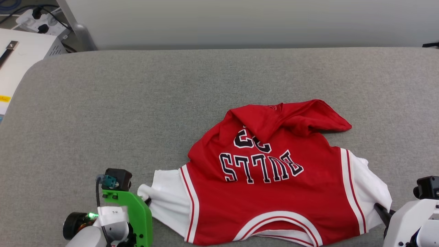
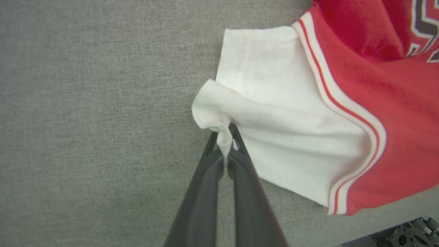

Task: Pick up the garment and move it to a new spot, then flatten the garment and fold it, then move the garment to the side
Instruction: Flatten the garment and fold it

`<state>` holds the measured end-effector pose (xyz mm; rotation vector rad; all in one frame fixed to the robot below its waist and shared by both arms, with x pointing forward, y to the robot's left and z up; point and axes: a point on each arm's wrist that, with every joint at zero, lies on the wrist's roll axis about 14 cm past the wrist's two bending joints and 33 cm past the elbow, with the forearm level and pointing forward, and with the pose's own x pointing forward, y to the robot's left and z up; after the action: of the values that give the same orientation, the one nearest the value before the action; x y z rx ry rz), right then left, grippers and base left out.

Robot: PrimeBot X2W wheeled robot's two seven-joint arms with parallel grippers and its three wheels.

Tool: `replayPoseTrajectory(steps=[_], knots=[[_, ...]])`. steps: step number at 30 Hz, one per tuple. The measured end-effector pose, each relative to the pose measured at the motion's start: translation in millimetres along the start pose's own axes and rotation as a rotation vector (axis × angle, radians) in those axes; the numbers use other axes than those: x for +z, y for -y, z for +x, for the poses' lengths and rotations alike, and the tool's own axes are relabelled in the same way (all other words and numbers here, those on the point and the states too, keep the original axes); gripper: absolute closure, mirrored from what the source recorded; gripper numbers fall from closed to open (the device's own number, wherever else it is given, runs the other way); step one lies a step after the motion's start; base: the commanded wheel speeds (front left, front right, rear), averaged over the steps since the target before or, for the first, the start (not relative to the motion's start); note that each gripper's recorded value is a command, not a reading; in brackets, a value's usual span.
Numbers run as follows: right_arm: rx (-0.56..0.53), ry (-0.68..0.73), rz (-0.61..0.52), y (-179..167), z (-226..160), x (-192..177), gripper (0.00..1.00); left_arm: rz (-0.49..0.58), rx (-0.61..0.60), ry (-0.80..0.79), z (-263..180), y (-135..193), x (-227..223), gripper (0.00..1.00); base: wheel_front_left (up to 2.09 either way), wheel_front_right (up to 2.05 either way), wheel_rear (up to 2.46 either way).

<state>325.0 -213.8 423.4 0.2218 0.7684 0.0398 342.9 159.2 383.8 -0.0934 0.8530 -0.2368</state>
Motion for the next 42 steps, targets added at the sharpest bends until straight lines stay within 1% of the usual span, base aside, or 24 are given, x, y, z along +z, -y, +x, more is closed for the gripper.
replayPoseTrajectory(steps=[4, 14, 19, 24, 27, 30, 34, 42], knots=[[0.012, 0.100, -0.028, -4.8, -8.3, 23.5, 1.00, 0.035, 0.019, 0.162, -20.3, -0.9, 42.6, 1.00, 0.00, 0.00, 0.00], [0.041, 0.528, -0.151, -24.5, -36.2, 154.2, 1.00, 0.136, 0.054, 0.670, -84.2, 5.2, 193.8, 1.00, 0.00, 0.00, 0.00], [0.051, 0.696, -0.202, -34.9, -42.6, 223.6, 1.00, 0.188, 0.066, 0.851, -99.2, 14.6, 264.1, 1.00, 0.00, 0.00, 0.00], [0.053, 0.828, -0.247, -44.9, -49.1, 284.6, 1.00, 0.236, 0.046, 0.975, -107.2, 26.6, 324.5, 1.00, 0.00, 0.00, 0.00], [0.071, 0.916, -0.261, -56.6, -56.9, 322.0, 1.00, 0.276, 0.030, 0.988, -102.7, 31.0, 353.8, 1.00, 0.00, 0.00, 0.00], [0.090, 0.982, -0.271, -69.3, -59.1, 355.9, 1.00, 0.317, 0.044, 1.028, -103.4, 29.3, 387.9, 1.00, 0.00, 0.00, 0.00], [0.095, 1.031, -0.285, -78.6, -55.3, 390.3, 1.00, 0.365, 0.068, 1.093, -106.2, 29.1, 426.5, 1.00, 0.00, 0.00, 0.00], [0.080, 1.123, -0.350, -95.4, -40.7, 446.8, 1.00, 0.370, 0.128, 1.217, -101.2, 14.1, 486.3, 1.00, 0.00, 0.00, 0.00]])
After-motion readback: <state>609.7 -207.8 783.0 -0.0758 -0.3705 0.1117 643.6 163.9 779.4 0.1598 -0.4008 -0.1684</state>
